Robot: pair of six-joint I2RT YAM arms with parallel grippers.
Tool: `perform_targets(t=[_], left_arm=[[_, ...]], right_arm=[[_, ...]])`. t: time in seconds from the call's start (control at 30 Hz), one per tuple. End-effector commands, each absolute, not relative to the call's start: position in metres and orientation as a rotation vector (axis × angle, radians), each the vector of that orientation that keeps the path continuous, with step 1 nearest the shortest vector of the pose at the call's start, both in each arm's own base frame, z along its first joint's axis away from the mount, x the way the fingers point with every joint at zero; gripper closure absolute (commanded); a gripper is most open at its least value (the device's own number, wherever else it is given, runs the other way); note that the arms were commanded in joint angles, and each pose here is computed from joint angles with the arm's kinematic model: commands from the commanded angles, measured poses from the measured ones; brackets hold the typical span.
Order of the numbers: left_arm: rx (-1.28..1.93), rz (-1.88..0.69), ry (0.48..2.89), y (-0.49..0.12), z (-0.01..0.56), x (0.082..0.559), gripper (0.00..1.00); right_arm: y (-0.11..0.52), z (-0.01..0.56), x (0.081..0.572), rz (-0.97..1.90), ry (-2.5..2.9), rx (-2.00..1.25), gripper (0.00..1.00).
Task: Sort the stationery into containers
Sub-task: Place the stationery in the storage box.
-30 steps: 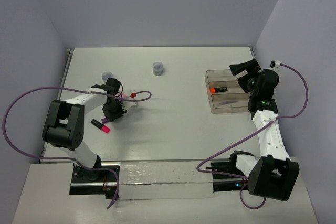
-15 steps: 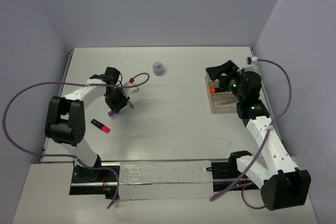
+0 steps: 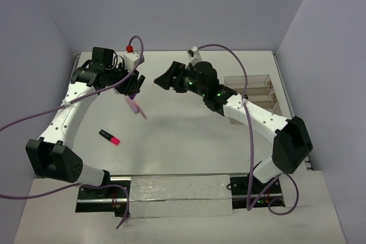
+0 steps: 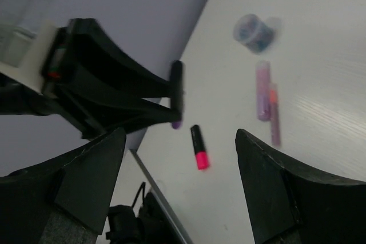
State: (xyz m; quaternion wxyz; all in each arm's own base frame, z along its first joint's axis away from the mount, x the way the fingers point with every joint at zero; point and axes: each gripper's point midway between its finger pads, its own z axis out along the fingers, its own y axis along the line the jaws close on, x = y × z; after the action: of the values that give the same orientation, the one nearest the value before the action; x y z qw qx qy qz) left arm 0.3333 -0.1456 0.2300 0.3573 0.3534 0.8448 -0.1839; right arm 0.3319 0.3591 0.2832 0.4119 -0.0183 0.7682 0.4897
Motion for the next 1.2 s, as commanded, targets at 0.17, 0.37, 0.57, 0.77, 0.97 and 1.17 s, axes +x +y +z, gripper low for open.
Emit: perform_targets(t=[0.17,0.37,0.57,0.77,0.97,1.17], left_arm=[[0.817,-0.492,2.054,-0.153,0.266,0.334,1.00],[0.791,-0.527,2.022,-0.158,0.278,0.335,1.00],[0.771,-0.524,2.034,-0.159,0.274,0.341,1.00],[0.742,-0.423,2.034,-0.151,0.273,0.357,1.00],[0.781,-0.369,2.051,-0.147,0.264,0.357,0.76],[0.847,-0.236,2.079,-0.125,0.262,0.345,0.01]], right_arm=[[0.432,0.325,0.346,1.388,1.847,-0.095,0.22],[0.448,0.311,0.356,1.388,1.901,-0.054,0.25],[0.461,0.308,0.356,1.438,1.905,-0.070,0.48],[0.474,0.300,0.351,1.529,1.929,-0.088,0.88],[0.463,0.298,0.357,1.575,1.925,-0.048,1.00],[0.364,0.291,0.391,1.436,1.898,0.123,1.00]])
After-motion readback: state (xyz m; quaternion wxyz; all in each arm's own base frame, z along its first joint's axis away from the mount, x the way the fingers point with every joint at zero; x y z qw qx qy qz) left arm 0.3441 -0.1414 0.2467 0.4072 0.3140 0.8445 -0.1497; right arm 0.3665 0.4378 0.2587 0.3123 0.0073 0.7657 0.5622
